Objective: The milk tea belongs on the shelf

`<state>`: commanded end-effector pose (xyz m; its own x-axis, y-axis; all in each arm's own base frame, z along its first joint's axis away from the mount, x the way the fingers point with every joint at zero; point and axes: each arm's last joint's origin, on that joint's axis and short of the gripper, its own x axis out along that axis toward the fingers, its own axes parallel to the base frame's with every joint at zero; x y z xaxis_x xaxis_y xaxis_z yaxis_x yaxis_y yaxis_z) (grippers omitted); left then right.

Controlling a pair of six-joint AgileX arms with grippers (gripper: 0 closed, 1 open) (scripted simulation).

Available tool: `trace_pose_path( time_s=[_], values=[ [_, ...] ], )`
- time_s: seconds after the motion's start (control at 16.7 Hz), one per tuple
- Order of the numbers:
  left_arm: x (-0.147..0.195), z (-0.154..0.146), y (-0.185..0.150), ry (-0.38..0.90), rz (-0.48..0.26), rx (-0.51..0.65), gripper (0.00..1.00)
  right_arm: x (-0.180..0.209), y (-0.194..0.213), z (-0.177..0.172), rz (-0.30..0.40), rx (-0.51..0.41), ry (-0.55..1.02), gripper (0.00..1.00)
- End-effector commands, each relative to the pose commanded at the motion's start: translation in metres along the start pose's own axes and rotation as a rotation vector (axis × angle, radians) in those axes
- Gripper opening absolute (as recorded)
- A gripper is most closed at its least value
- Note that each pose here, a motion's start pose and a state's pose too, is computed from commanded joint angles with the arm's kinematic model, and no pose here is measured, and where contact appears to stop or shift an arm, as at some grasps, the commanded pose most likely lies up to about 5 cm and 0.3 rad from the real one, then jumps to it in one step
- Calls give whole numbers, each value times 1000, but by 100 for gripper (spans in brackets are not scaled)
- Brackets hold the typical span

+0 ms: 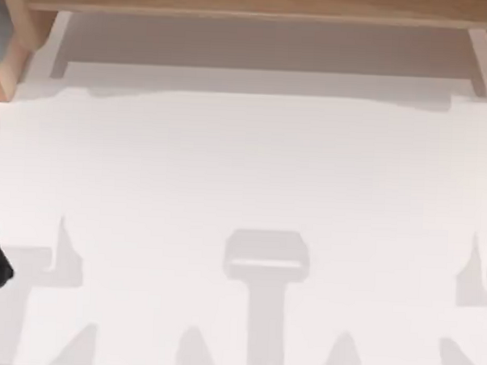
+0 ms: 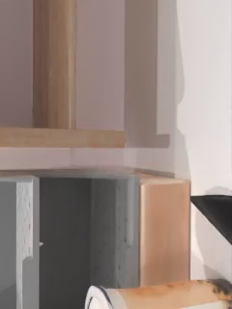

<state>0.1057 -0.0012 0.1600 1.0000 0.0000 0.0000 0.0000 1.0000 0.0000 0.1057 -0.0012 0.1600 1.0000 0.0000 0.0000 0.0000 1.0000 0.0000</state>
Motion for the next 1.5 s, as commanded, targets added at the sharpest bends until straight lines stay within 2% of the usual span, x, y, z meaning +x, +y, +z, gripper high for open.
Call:
trace_pose_path(
  time_s=[0.24, 0.54, 0.96, 1.2, 1.5],
  values=[
    [1, 4, 1, -6, -2, 1, 100, 0, 0, 0, 0, 0, 0, 100],
    [16, 27, 8, -18, -9, 8, 100, 0, 0, 0, 0, 0, 0, 100],
    [82, 49, 50, 1, -10, 14, 100, 0, 0, 0, 0, 0, 0, 100],
    [127, 30, 95, 13, -14, 7, 100, 0, 0, 0, 0, 0, 0, 100],
    [160, -23, 157, 12, -20, -5, 100, 0, 0, 0, 0, 0, 0, 100]
  ],
)
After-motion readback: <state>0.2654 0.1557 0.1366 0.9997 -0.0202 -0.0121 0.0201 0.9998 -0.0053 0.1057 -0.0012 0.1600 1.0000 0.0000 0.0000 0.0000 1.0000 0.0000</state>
